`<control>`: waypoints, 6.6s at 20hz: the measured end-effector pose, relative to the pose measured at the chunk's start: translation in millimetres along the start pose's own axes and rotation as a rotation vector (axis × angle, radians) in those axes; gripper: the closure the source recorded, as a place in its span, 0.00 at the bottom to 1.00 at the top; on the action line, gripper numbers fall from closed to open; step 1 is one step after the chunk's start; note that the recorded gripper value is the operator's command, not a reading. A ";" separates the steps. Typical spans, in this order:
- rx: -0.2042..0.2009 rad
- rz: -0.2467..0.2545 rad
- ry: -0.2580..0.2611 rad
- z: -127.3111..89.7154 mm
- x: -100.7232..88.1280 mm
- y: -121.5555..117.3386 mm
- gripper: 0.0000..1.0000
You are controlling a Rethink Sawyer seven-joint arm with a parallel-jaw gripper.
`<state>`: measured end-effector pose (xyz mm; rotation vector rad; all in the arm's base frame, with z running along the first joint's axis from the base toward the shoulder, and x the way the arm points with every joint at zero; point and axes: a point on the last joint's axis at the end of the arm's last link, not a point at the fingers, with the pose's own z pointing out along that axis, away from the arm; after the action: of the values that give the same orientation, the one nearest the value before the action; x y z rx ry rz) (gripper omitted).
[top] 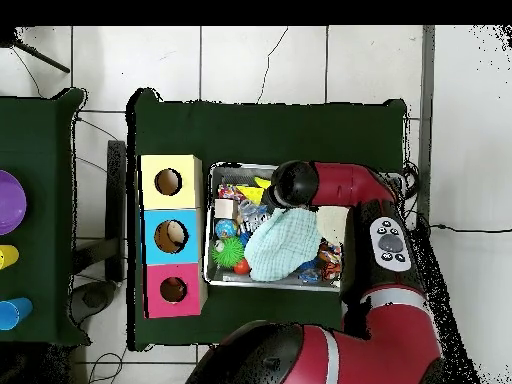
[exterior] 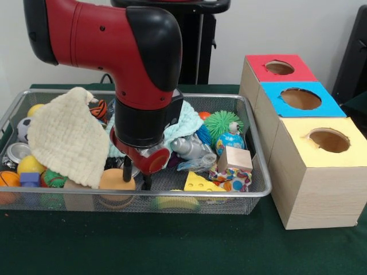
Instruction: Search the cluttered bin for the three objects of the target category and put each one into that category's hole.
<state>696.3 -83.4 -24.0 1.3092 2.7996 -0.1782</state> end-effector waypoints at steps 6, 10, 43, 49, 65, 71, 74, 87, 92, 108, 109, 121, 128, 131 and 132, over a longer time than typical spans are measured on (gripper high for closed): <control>0.014 -0.025 -0.014 -0.1 3.3 -1.0 0.00; 0.047 -0.069 -0.026 0.6 11.9 -0.6 0.00; 0.293 -0.178 -0.037 -38.3 20.2 22.2 0.00; 0.294 -0.165 -0.048 -38.9 8.1 31.6 0.00; 0.327 -0.184 0.008 10.6 29.4 26.1 0.00; 0.329 -0.188 0.012 13.7 32.5 26.6 0.00; 0.328 -0.188 0.011 13.1 32.0 26.7 0.00; 0.319 -0.161 -0.006 0.2 10.2 17.5 0.00; 0.327 -0.152 -0.016 0.3 -2.7 5.4 0.00; 0.312 -0.160 -0.030 -0.6 -4.0 8.6 1.00; 0.312 -0.160 -0.030 -0.6 -3.8 8.7 1.00; 0.310 -0.161 -0.031 -12.9 -2.2 7.8 1.00; 0.274 -0.131 -0.027 -68.1 0.3 6.9 1.00; 0.258 -0.116 -0.033 -92.4 -1.6 8.1 1.00; 0.245 -0.107 -0.040 -107.6 -4.0 9.5 1.00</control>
<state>706.9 -67.1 82.4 1.1809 2.8873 -0.5618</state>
